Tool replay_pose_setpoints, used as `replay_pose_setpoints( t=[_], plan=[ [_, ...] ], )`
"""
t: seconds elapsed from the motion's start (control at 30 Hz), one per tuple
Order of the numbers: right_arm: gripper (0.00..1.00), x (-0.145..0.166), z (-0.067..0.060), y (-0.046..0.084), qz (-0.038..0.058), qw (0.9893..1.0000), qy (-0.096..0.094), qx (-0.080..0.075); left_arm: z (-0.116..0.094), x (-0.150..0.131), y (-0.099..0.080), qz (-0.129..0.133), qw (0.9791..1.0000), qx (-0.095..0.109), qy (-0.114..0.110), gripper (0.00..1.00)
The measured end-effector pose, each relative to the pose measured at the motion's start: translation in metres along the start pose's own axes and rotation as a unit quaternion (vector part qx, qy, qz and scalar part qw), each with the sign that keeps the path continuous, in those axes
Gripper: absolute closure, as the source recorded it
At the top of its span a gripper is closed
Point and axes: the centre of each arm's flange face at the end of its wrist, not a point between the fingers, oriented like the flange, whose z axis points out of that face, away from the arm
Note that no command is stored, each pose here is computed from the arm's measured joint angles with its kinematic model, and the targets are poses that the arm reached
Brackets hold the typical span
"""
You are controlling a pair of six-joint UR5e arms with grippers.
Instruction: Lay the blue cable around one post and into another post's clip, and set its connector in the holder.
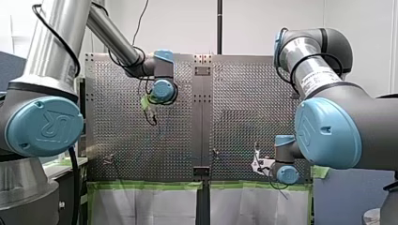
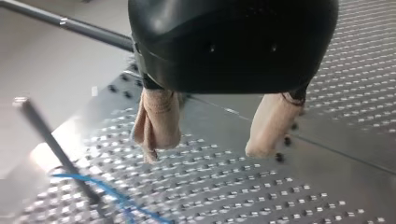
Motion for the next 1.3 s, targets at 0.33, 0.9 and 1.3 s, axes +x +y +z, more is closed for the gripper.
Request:
replay_pose_setpoints(
  t=[0.33, 0.9, 1.3],
  plan=[
    [1.0, -0.001, 0.0, 0.0, 0.0001, 1.0, -0.001, 0.0, -0.018, -0.034, 0.004, -0.054, 0.9975, -0.028, -0.037, 0.02],
    [1.0, -0.004, -0.001, 0.001, 0.0002, 1.0, -0.001, 0.0, -0.03, -0.113, -0.027, -0.189, 0.9748, 0.064, -0.1, 0.02],
    [1.0, -0.006, -0.001, 0.001, 0.0003, 1.0, -0.002, -0.001, -0.014, -0.093, -0.012, -0.231, 0.9681, 0.054, -0.08, 0.02]
  ],
)
